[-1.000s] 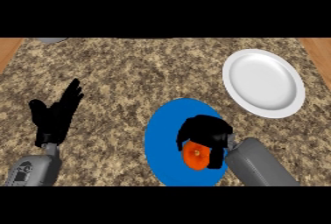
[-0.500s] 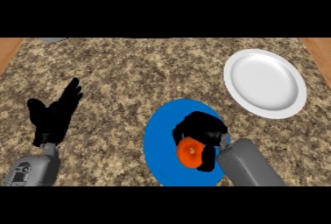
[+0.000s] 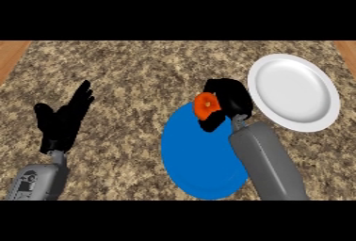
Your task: Pick the squash from the plate and place it in the plate
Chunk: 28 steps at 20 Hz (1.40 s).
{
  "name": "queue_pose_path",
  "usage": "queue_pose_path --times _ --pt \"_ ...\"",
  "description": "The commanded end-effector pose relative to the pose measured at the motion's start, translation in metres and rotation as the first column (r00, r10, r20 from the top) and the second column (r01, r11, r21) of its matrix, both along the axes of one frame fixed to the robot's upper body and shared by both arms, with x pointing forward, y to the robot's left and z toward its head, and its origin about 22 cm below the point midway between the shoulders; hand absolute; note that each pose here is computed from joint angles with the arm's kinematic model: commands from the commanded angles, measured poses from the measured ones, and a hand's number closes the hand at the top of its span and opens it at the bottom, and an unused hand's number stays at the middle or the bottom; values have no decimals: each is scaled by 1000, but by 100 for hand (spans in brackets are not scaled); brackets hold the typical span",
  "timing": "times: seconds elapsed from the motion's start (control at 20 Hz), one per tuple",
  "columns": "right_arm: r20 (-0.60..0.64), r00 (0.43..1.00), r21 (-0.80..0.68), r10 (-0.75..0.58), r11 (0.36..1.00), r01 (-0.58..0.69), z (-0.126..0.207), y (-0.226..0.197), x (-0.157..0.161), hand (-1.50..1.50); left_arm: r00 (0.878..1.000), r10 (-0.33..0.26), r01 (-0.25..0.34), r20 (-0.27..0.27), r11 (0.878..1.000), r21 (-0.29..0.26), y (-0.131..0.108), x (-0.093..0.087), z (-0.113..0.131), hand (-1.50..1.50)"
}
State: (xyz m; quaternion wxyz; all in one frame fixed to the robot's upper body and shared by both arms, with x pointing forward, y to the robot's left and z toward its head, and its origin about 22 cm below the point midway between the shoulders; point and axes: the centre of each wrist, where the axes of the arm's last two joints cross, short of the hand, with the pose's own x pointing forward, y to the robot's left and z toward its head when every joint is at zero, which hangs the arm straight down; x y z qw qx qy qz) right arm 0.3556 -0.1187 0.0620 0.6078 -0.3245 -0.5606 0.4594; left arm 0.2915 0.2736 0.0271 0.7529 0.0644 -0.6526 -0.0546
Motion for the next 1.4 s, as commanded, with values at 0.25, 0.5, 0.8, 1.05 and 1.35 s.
queue_pose_path --times 0.25,0.5,0.8,1.05,1.35 --pt "517 760 71 -393 905 420 60 42 19 150 1000 8 -8 -16 1000 -10 -2 -3 -14 0" --pt "522 654 143 -548 812 565 62 40 44 150 1000 19 -19 -2 1000 -2 -5 3 -2 0" --pt "469 577 300 -669 735 608 70 -19 59 150 998 58 -58 -26 998 -4 2 2 -10 0" --pt "461 534 261 -708 684 681 40 -63 62 150 999 50 -50 -19 999 -3 7 -6 -1 0" --pt "433 541 227 -721 668 708 18 -125 57 150 999 28 -28 -23 1000 -5 7 -11 4 0"
